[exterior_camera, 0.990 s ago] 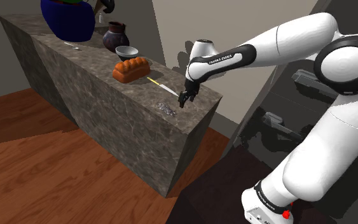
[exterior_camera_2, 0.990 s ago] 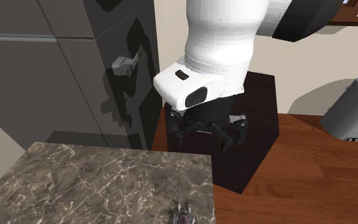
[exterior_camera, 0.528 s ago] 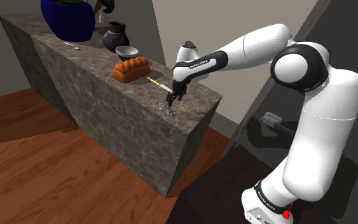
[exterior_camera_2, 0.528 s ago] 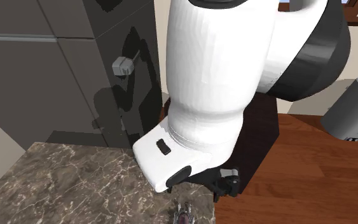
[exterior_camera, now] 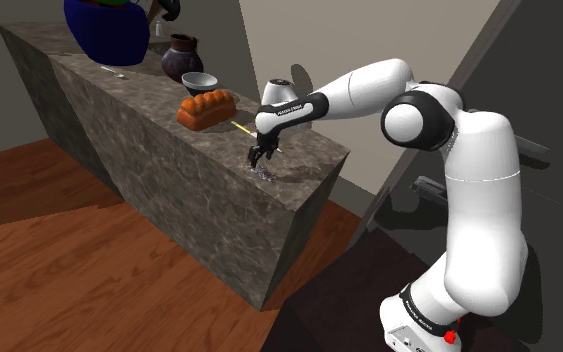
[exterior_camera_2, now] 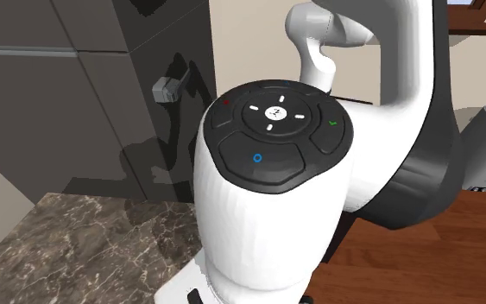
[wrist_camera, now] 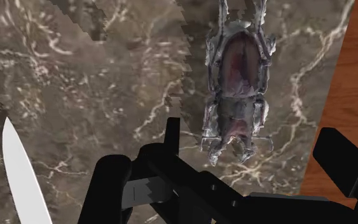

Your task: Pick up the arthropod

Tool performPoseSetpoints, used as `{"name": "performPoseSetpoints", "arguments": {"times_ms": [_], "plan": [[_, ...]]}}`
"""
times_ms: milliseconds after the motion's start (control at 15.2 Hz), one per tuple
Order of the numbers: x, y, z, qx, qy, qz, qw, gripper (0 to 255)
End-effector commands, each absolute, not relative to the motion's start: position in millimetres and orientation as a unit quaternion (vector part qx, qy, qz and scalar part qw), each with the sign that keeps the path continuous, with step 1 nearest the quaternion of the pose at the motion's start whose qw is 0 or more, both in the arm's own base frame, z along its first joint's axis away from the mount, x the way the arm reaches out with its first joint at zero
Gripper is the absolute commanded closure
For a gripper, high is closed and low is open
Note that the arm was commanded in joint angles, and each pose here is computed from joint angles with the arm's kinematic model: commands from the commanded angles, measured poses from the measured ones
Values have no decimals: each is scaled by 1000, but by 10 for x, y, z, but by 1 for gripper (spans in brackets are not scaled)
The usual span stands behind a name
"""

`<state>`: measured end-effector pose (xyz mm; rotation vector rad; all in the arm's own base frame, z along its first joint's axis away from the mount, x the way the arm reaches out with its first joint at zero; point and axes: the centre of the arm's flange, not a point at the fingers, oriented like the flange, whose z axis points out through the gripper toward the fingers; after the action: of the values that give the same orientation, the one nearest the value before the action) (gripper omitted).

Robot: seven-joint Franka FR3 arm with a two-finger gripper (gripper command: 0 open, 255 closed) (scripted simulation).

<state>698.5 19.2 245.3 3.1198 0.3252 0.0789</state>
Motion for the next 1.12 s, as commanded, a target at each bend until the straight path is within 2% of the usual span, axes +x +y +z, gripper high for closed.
{"name": "performPoseSetpoints", "arguments": {"times_ms": [0,396,462,1056], "plan": [[6989,198,2348,994,104,26,2,0],[6990,198,2106,994,104,26,2,0],[6989,201,2100,994,104,26,2,255],[6990,198,2106,994,104,26,2,255]]}}
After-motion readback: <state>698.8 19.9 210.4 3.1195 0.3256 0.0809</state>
